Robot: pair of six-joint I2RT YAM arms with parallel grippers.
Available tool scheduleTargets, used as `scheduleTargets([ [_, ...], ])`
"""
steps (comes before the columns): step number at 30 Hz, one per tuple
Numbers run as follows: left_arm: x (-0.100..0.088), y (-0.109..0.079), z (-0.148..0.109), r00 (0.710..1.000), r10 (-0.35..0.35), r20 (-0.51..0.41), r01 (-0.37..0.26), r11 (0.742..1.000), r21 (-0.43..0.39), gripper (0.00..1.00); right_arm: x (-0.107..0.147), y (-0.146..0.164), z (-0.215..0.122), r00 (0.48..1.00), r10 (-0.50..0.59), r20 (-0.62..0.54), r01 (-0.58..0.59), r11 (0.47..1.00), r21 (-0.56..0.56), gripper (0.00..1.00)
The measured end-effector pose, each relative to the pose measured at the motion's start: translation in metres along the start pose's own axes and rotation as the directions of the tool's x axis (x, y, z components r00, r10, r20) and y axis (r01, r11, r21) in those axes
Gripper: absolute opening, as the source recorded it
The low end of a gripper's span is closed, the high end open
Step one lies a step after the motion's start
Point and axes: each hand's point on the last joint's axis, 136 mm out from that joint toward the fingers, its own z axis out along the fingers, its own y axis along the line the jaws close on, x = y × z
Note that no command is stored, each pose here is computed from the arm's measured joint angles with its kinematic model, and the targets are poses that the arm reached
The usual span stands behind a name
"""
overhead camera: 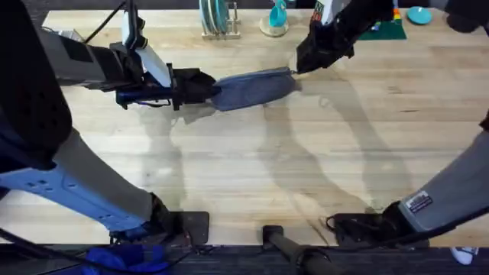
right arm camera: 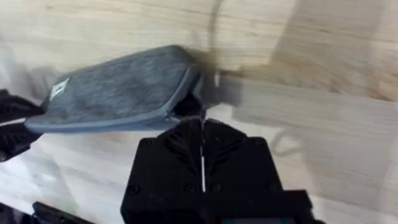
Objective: Unzip the bag, pick up the pens from the table one at a time and place them inside, then zip the bag closed.
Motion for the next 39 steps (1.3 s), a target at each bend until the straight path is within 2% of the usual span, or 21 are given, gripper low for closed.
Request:
scheduleTargets([
  [9, 0.001, 0.001, 0.0, 1.0, 0.0, -0.003, 0.0, 1.0, -0.004, 0.042, 0.006, -0.054, 0.008, 0.997, 0.074, -0.009, -0.073, 0.992, 0.1, 0.035],
  [13, 0.001, 0.001, 0.0, 1.0, -0.002, -0.004, 0.002, 1.0, -0.004, 0.042, 0.009, -0.069, 0.009, 0.995, 0.095, -0.013, -0.092, 0.988, 0.121, 0.035],
  [36, 0.001, 0.001, -0.001, 1.0, -0.005, -0.004, 0.005, 1.0, -0.005, 0.042, 0.009, -0.072, 0.009, 0.998, 0.053, -0.017, -0.05, 0.99, 0.128, 0.033],
  [39, 0.001, 0.001, -0.001, 1.0, -0.004, -0.004, 0.004, 1.0, -0.005, 0.067, 0.009, -0.072, 0.009, 0.999, 0.051, -0.017, -0.048, 0.991, 0.128, 0.119],
])
